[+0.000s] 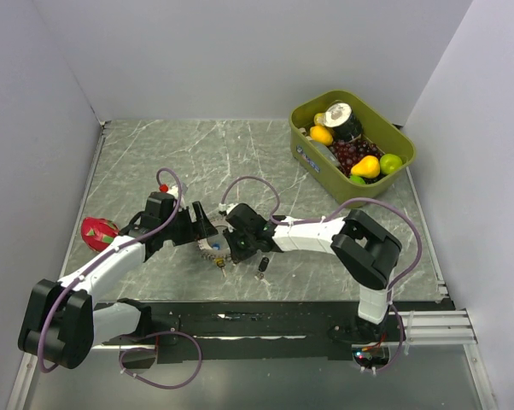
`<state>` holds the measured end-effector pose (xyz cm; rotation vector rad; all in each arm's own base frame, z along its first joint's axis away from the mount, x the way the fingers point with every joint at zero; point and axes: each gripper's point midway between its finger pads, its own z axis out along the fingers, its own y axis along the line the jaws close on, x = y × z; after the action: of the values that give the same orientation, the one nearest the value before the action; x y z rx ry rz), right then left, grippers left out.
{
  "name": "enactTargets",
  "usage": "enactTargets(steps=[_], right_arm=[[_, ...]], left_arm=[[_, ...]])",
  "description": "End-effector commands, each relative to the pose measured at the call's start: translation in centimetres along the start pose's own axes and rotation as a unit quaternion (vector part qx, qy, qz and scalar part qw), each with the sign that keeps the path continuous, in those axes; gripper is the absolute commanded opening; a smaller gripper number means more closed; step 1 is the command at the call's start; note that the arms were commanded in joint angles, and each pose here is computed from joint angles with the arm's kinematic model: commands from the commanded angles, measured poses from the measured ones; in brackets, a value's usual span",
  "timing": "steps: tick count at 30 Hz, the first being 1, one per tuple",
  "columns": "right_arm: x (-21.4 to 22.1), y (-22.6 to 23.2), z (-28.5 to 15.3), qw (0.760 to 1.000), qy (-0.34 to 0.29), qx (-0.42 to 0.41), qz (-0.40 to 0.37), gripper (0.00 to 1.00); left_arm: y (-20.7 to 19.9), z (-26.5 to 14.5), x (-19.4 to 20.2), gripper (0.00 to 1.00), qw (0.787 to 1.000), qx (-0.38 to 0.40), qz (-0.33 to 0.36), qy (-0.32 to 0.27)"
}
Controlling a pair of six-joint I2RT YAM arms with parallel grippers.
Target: Put the keys on the keyring
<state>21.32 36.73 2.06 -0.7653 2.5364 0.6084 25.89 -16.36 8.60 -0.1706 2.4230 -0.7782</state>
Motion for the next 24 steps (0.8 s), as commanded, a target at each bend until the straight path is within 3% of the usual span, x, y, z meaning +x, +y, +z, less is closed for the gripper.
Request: enactTargets(steps=[1,8,10,17,24], right_arm=[[-0.5,0.3,-1.4,1.000,-0.017,-0.003,-0.004,0.24],[-0.9,0.4,-3.6,0.999,-0.049,-0.014,0.003,0.52],[-1.8,1.4,-5.0,0.997,-0.071,-0.039,0.002,0.55],[-3.8,2.1,-6.8,0.993,-0.102,-0.057,0.011,0.57],[-3.9,2.1,-4.9,0.995,-0.080,-0.052,0.000,0.56]], left_arm=[[-0.9,-0.5,-0.8,0.85,1.000,0.014,0.003,-0.015],[-1.0,-0.8,-0.9,0.85,1.000,0.015,0.005,-0.018],[-1.0,-0.8,-0.9,0.85,1.000,0.016,0.005,-0.019],[-1.1,-0.7,-0.9,0.85,1.000,0.017,0.004,-0.018],[-1.0,-0.5,-0.8,0.85,1.000,0.017,0.004,-0.015]])
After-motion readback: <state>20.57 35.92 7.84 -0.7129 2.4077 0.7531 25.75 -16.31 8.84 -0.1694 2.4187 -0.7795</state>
